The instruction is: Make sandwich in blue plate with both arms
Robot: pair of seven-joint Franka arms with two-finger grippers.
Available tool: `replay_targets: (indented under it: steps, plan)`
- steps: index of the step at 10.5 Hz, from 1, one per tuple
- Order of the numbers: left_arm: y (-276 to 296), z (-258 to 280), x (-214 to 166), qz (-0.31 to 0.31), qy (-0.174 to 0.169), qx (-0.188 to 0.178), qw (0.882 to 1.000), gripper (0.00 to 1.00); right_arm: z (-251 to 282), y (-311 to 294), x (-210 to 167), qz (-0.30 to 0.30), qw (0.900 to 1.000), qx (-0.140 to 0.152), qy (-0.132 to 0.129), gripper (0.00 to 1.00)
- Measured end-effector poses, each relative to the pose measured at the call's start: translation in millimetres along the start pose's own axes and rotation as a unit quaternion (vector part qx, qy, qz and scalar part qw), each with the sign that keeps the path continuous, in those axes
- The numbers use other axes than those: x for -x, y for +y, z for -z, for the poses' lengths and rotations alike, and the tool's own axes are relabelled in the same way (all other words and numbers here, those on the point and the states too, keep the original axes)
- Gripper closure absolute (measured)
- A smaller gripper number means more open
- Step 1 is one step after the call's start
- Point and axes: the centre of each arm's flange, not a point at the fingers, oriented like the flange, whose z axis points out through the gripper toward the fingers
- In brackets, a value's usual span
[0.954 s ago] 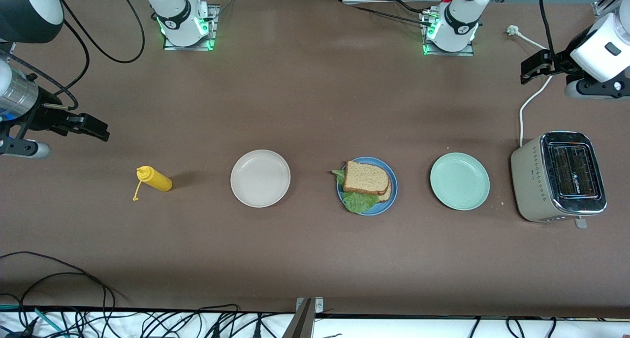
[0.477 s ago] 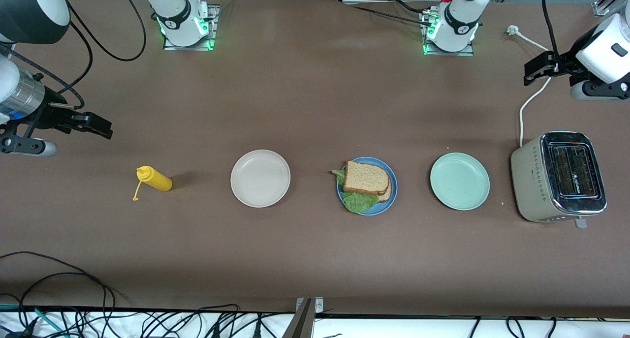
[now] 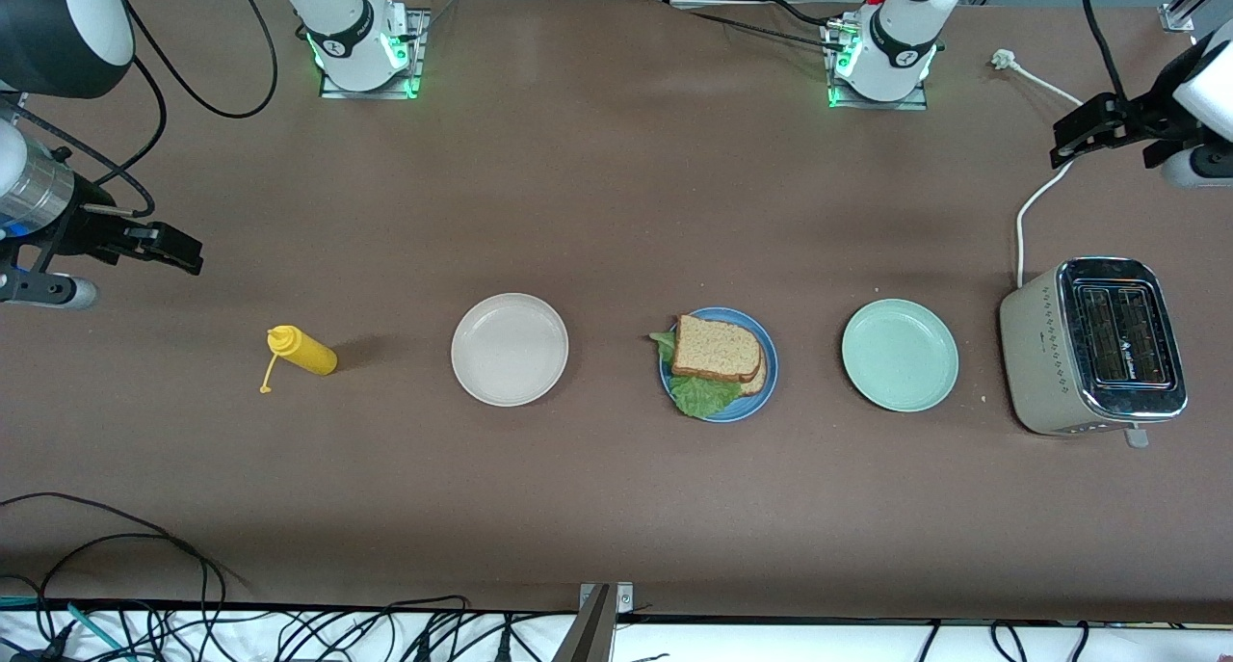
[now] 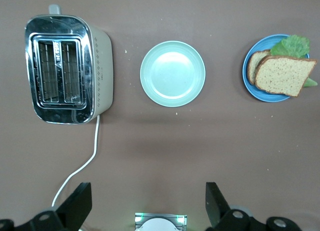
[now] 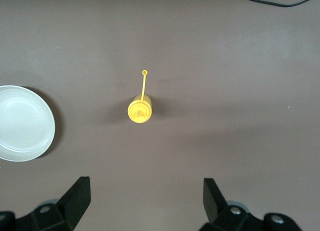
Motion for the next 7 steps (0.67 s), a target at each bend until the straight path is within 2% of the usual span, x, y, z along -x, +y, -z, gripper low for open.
replay_targets:
  steps: [2,7]
  plan:
    - [-4.1,1.2,-4.4,0.004,0.011,0.001,1.000,0.00,2.6,1.5,0.5,-0.002,1.000,-0.005,0.003,0.00]
    - [-3.1,-7.9,-14.6,0.004,0.008,0.001,1.000,0.00,4.8,0.5,1.5,-0.003,1.000,-0.013,0.004,0.00]
